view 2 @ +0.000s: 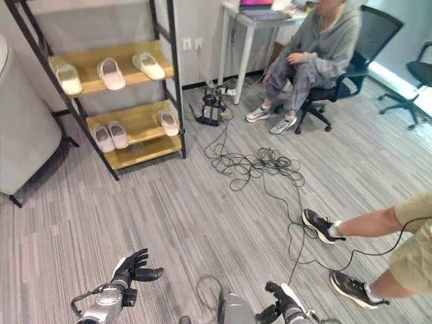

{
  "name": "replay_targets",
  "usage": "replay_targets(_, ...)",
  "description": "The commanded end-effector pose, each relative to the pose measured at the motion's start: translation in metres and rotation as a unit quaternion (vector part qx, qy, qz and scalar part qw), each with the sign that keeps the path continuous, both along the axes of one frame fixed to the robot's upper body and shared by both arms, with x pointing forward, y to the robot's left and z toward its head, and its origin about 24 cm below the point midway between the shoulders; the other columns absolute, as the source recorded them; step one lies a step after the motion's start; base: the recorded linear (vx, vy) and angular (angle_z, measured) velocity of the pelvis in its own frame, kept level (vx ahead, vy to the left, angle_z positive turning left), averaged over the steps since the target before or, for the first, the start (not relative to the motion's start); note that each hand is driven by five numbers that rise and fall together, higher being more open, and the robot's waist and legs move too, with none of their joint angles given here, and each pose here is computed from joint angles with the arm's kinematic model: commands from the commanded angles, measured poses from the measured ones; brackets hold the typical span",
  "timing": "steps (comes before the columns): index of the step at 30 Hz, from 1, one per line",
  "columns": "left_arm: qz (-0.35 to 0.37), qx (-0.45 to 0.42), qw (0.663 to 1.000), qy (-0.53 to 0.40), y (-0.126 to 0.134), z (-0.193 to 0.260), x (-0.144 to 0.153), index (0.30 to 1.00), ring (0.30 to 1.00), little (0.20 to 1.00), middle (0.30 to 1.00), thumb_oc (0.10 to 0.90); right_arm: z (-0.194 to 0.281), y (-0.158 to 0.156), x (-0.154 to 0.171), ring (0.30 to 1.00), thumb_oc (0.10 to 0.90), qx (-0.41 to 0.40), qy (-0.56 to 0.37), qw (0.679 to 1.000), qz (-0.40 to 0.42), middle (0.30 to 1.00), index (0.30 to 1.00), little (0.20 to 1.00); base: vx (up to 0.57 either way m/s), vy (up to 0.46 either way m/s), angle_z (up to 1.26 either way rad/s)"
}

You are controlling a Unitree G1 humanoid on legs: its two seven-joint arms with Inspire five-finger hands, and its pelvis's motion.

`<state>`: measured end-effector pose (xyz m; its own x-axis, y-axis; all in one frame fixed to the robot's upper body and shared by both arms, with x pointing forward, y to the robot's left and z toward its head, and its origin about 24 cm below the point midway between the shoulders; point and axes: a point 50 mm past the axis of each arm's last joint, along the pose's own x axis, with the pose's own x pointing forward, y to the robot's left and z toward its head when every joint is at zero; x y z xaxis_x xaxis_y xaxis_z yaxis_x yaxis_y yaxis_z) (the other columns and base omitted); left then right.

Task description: Arrange the slippers neatly on the shoe rack.

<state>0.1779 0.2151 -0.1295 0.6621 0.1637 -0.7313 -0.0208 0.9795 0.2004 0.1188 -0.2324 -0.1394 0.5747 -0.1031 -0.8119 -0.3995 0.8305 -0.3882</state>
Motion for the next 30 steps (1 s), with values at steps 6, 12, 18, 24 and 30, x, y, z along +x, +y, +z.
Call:
replay_targets(6, 0.062, -0.035, 0.995, 0.075, -0.003, -0.023, -0.049, 0.9, 0.9, 0.9, 0.9, 0.8, 0.008, -0.017, 0.012, 0.9, 0.8, -0.018, -0.026, 0.999, -0.017, 0.9, 0.9, 0.9, 0.47, -0.381, 0.89)
replay_targets(12, 0.099, -0.042, 0.993, 0.046, 0.002, -0.017, -0.036, 0.9, 0.9, 0.9, 0.9, 0.8, 0.018, -0.021, 0.027, 0.9, 0.8, -0.021, -0.063, 0.997, -0.031, 0.9, 0.9, 0.9, 0.35, -0.186, 0.37)
replay_targets(18, 0.176, -0.069, 0.981, 0.043, 0.005, -0.019, -0.044, 0.9, 0.9, 0.9, 0.9, 0.8, 0.021, -0.014, 0.036, 0.9, 0.8, -0.037, -0.073, 0.997, 0.015, 0.9, 0.9, 0.9, 0.37, 0.104, 0.23)
replay_targets(24, 0.231, -0.073, 0.967, 0.078, 0.012, -0.027, -0.067, 0.9, 0.9, 0.9, 0.9, 0.8, 0.009, 0.003, 0.022, 0.9, 0.8, -0.032, -0.037, 0.997, 0.056, 0.9, 0.9, 0.9, 0.33, 0.236, -0.42)
replay_targets(30, 0.237, -0.044, 0.968, 0.064, 0.032, -0.02, -0.062, 0.9, 0.9, 0.9, 0.9, 0.8, 0.002, 0.013, 0.016, 0.9, 0.8, -0.027, -0.015, 0.997, 0.065, 0.9, 0.9, 0.9, 0.14, 0.256, -0.03)
